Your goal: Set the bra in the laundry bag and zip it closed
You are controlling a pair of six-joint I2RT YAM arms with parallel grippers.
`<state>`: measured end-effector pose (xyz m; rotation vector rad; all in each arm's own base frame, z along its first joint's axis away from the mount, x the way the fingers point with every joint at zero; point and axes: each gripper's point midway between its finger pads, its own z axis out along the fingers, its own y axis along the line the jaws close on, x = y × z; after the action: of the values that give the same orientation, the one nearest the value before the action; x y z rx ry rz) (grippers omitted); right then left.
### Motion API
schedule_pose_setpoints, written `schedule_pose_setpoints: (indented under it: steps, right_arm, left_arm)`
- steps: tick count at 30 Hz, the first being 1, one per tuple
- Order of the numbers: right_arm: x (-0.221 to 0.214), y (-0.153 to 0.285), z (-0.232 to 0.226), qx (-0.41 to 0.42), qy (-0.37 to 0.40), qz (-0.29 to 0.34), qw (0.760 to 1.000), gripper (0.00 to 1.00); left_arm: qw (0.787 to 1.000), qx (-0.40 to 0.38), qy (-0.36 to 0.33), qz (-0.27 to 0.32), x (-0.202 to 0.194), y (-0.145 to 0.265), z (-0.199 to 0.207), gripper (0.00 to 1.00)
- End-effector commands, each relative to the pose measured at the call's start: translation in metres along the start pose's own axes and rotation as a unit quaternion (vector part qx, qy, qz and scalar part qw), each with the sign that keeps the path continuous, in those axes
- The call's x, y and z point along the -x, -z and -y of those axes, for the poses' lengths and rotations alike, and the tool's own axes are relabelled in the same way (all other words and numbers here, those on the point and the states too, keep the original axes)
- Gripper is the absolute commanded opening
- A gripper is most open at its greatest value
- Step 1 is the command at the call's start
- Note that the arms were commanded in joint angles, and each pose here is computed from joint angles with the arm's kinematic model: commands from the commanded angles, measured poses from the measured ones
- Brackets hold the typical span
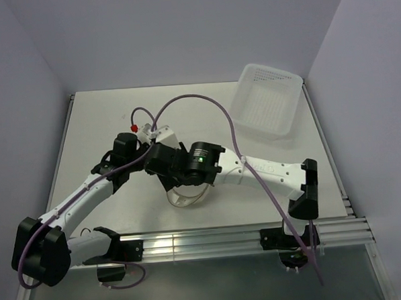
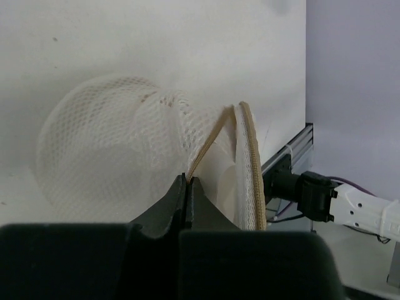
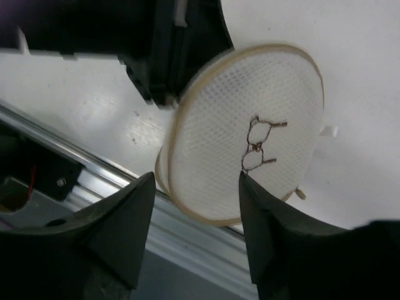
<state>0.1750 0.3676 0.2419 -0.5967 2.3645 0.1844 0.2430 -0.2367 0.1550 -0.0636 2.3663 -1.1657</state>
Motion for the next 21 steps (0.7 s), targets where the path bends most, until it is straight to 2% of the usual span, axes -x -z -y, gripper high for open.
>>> schedule_pose_setpoints:
  steps: [1, 2, 3, 4, 8, 11, 12, 13, 15, 17, 18, 19, 21]
  right_arm:
    - [0.023, 0.041, 0.008, 0.085, -0.055, 0.062, 0.993, 0.66]
    - [0.04, 0.062, 0.012, 0.128, -0.08, 0.101, 0.983, 0.67]
    - [0.027, 0.052, 0.017, 0.133, -0.08, 0.088, 0.984, 0.67]
    - [0.031, 0.066, 0.026, 0.156, -0.098, 0.103, 0.978, 0.66]
    - [0.022, 0.037, 0.088, 0.144, -0.19, 0.126, 0.963, 0.57]
    - [0.001, 0.008, 0.107, 0.164, -0.243, 0.138, 0.946, 0.55]
    - [-0.02, -0.018, 0.123, 0.147, -0.264, 0.12, 0.946, 0.56]
    - [-0.008, -0.019, 0.125, 0.168, -0.285, 0.151, 0.932, 0.61]
    - [-0.028, -0.041, 0.135, 0.178, -0.31, 0.132, 0.924, 0.64]
    - [-0.016, -0.04, 0.137, 0.21, -0.334, 0.168, 0.904, 0.75]
    - [-0.03, -0.048, 0.137, 0.224, -0.341, 0.153, 0.9, 0.77]
    - [-0.015, -0.039, 0.132, 0.26, -0.34, 0.185, 0.885, 0.8]
    - [-0.022, -0.043, 0.127, 0.282, -0.338, 0.184, 0.879, 0.81]
  left_arm:
    - [0.998, -0.036, -0.022, 0.048, 0.024, 0.011, 0.013, 0.0]
    - [0.998, -0.041, -0.023, 0.052, 0.025, 0.011, 0.012, 0.0]
    - [0.997, -0.046, -0.024, 0.051, 0.025, 0.011, 0.013, 0.0]
    - [0.997, -0.048, -0.025, 0.051, 0.025, 0.011, 0.014, 0.0]
    - [0.997, -0.041, -0.035, 0.054, 0.029, 0.011, 0.012, 0.0]
    - [0.997, -0.036, -0.039, 0.062, 0.036, 0.011, 0.013, 0.0]
    - [0.997, -0.034, -0.039, 0.065, 0.038, 0.011, 0.013, 0.0]
    - [0.996, -0.029, -0.045, 0.073, 0.043, 0.011, 0.013, 0.0]
    - [0.994, -0.025, -0.056, 0.088, 0.053, 0.014, 0.018, 0.0]
    - [0.992, -0.018, -0.064, 0.106, 0.062, 0.015, 0.019, 0.02]
    - [0.992, -0.02, -0.066, 0.109, 0.064, 0.015, 0.02, 0.02]
    - [0.99, -0.026, -0.072, 0.115, 0.068, 0.015, 0.024, 0.03]
    - [0.99, -0.034, -0.075, 0.116, 0.072, 0.012, 0.028, 0.04]
